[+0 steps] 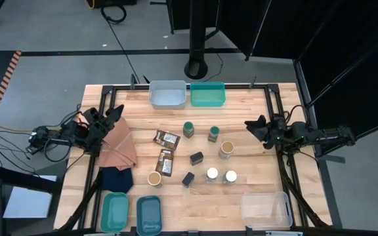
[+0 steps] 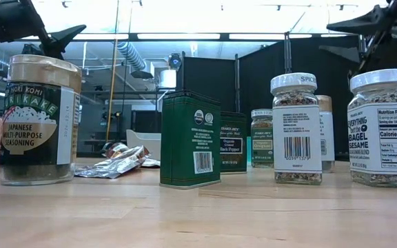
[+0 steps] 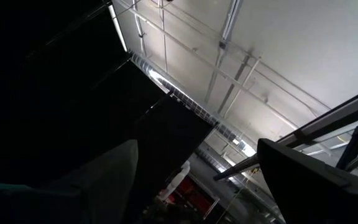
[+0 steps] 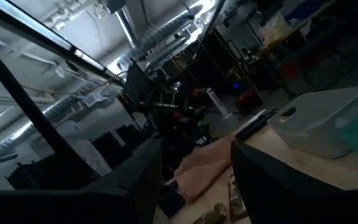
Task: Sort spices by type
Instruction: Put the top gold spice bottle into the transparent bin
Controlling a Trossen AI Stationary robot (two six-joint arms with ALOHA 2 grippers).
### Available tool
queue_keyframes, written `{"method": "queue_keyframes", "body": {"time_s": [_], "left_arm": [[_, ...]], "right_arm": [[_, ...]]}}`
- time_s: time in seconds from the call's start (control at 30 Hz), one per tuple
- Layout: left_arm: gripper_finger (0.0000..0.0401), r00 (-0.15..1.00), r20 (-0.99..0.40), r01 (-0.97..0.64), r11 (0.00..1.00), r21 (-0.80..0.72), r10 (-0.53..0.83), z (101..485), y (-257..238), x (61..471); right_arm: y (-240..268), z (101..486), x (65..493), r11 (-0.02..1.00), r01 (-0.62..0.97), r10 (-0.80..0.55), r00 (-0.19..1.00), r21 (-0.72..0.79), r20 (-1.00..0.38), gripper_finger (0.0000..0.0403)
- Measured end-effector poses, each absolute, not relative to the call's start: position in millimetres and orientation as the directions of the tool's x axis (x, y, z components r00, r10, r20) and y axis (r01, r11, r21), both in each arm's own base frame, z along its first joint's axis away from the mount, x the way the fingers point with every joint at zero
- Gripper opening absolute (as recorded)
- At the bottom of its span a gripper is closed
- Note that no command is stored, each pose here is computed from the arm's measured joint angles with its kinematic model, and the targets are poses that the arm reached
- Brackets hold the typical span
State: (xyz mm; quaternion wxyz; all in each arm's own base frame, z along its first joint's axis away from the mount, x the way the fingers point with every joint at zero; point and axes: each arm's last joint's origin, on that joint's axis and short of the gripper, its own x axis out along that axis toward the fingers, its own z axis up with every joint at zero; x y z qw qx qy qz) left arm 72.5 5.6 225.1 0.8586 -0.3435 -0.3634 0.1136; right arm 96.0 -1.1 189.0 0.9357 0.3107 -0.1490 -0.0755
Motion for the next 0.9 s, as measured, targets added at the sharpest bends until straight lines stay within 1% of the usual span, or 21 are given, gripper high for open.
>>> {"method": "queue_keyframes", "body": {"time_s": [0.07, 0.13, 0.2, 0.27, 0.37, 0.47, 0.6, 0.67, 0.8, 0.9], "left_arm": [[0.0335, 0.710, 0.546, 0.054, 0.738, -0.672, 0.445, 225.1, 5.6, 72.5], [0.0335, 0.708, 0.545, 0.054, 0.735, -0.675, 0.449, 225.1, 5.7, 72.4], [0.0335, 0.703, 0.545, 0.073, 0.716, -0.694, 0.456, 225.8, 6.0, 72.0], [0.0335, 0.703, 0.548, 0.106, 0.695, -0.711, 0.454, 228.6, 6.0, 71.3], [0.0335, 0.688, 0.582, 0.170, 0.683, -0.711, 0.434, 239.7, 6.0, 66.8], [0.0335, 0.677, 0.611, 0.195, 0.700, -0.687, 0.411, 254.6, 6.0, 61.9], [0.0335, 0.684, 0.616, 0.165, 0.740, -0.652, 0.390, 283.2, 6.6, 53.5], [0.0335, 0.715, 0.589, 0.135, 0.752, -0.645, 0.377, 299.2, 6.9, 49.7], [0.0335, 0.813, 0.466, 0.031, 0.772, -0.635, 0.351, 330.1, 7.1, 45.5], [0.0335, 0.867, 0.361, -0.053, 0.784, -0.618, 0.343, 349.4, 6.8, 47.4]], "right_arm": [[-1.1, 190.9, 95.6, 0.795, 0.036, -0.234, 0.939, 0.606, 0.251, 0.0200], [-1.6, 195.9, 94.1, 0.790, 0.005, -0.239, 0.923, 0.613, 0.301, 0.0200], [-2.2, 207.7, 89.7, 0.778, -0.066, -0.248, 0.882, 0.625, 0.401, 0.0199], [-3.0, 226.4, 82.7, 0.797, -0.106, -0.256, 0.833, 0.594, 0.491, 0.0197], [-5.0, 263.5, 69.5, 0.858, -0.048, -0.294, 0.771, 0.512, 0.565, 0.0197], [-6.4, 305.8, 60.8, 0.914, 0.090, -0.319, 0.763, 0.396, 0.562, 0.0197], [-7.3, 359.3, 62.0, 0.933, 0.273, -0.351, 0.827, 0.233, 0.439, 0.0197], [-7.4, 380.2, 67.7, 0.931, 0.329, -0.364, 0.870, 0.160, 0.332, 0.0197], [-6.8, 403.4, 88.9, 0.919, 0.393, -0.395, 0.918, 0.038, 0.045, 0.0202], [-5.1, 407.2, 112.0, 0.917, 0.398, -0.398, 0.903, -0.035, -0.161, 0.0217]]}}
